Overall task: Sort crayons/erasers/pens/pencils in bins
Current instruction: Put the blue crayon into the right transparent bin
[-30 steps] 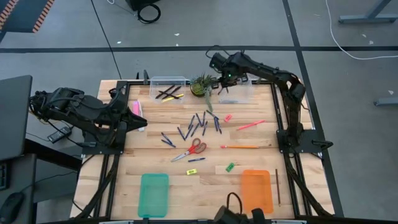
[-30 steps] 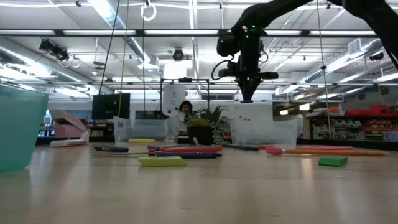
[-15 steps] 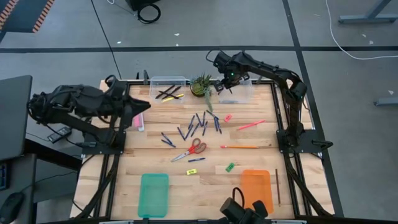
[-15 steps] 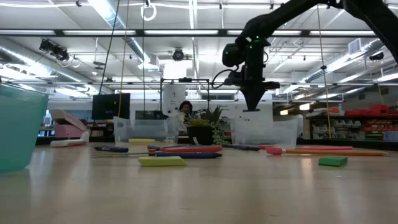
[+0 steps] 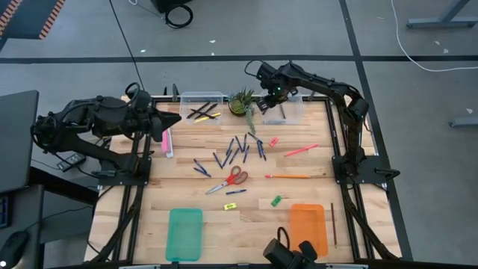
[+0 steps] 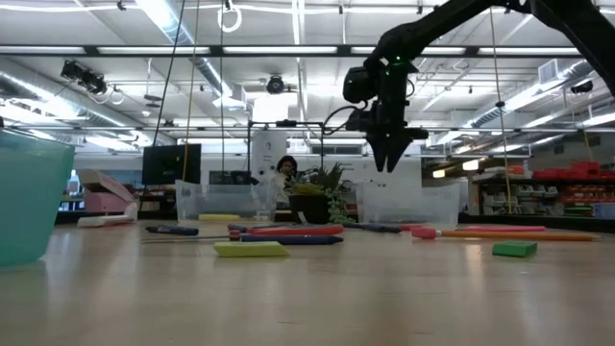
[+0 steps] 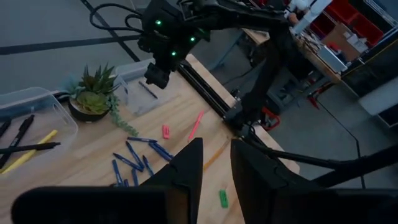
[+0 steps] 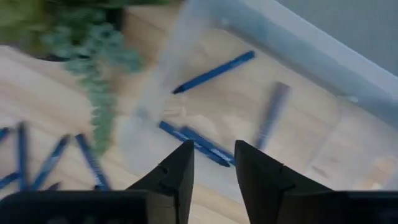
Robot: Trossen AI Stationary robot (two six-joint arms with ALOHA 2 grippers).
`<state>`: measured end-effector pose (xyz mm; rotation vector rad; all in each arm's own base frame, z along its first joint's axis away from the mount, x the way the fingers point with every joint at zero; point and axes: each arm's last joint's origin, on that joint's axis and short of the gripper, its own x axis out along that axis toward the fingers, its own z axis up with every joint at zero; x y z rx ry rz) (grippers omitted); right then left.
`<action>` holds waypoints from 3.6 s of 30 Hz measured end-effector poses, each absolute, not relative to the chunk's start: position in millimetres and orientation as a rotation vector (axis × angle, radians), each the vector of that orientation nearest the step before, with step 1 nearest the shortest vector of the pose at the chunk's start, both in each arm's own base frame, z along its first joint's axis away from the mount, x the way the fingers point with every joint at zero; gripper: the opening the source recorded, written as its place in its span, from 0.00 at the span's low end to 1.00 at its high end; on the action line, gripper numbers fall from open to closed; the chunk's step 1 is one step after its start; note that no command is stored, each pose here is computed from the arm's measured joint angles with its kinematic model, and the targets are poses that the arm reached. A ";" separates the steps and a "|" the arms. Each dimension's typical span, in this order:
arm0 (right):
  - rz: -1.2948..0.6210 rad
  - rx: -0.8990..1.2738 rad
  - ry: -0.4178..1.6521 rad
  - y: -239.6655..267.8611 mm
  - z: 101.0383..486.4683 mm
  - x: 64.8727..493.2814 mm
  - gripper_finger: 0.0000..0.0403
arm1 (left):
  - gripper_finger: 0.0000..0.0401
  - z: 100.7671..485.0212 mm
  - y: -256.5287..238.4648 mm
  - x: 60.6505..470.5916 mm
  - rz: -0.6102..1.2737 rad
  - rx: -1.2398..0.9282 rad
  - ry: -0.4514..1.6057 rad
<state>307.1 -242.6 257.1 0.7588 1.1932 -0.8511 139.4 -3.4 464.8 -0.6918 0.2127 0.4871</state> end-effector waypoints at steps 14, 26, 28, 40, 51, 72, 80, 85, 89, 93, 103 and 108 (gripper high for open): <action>-0.392 0.491 1.250 -150.7 262.2 365.9 0.30 | 0.22 463.8 -1.9 143.0 0.572 -0.768 0.159; -0.435 0.494 1.199 -135.4 220.0 383.8 0.30 | 0.23 462.4 -3.2 147.4 0.550 -0.763 0.185; -0.441 0.497 1.214 -138.5 215.9 386.1 0.30 | 0.23 462.3 -3.2 147.4 0.550 -0.762 0.185; -0.501 0.517 1.321 -142.2 189.7 390.7 0.30 | 0.24 462.5 -5.2 148.3 0.483 -0.771 0.218; -0.562 0.553 1.369 -145.0 173.8 384.1 0.30 | 0.23 462.5 -5.6 148.2 0.474 -0.773 0.222; -0.618 0.538 1.339 -151.7 164.3 385.8 0.30 | 0.23 462.5 -7.0 148.8 0.429 -0.789 0.245; -0.630 0.552 1.351 -149.5 151.3 383.6 0.30 | 0.22 462.8 -7.0 149.0 0.427 -0.791 0.241; -0.624 0.549 1.362 -145.0 145.8 380.8 0.30 | 0.23 462.9 -7.0 149.0 0.427 -0.791 0.241; -0.619 0.520 1.372 -139.2 143.0 380.9 0.30 | 0.23 462.8 -7.0 149.0 0.427 -0.791 0.241; -0.625 0.484 1.377 -134.2 142.8 382.5 0.28 | 0.23 462.8 -7.0 148.9 0.427 -0.791 0.241; -0.593 0.456 1.384 -131.0 141.8 383.9 0.08 | 0.23 462.8 -7.0 148.9 0.427 -0.788 0.241; -0.588 0.450 1.383 -131.4 142.5 383.7 0.05 | 0.23 462.8 -7.0 149.0 0.427 -0.788 0.241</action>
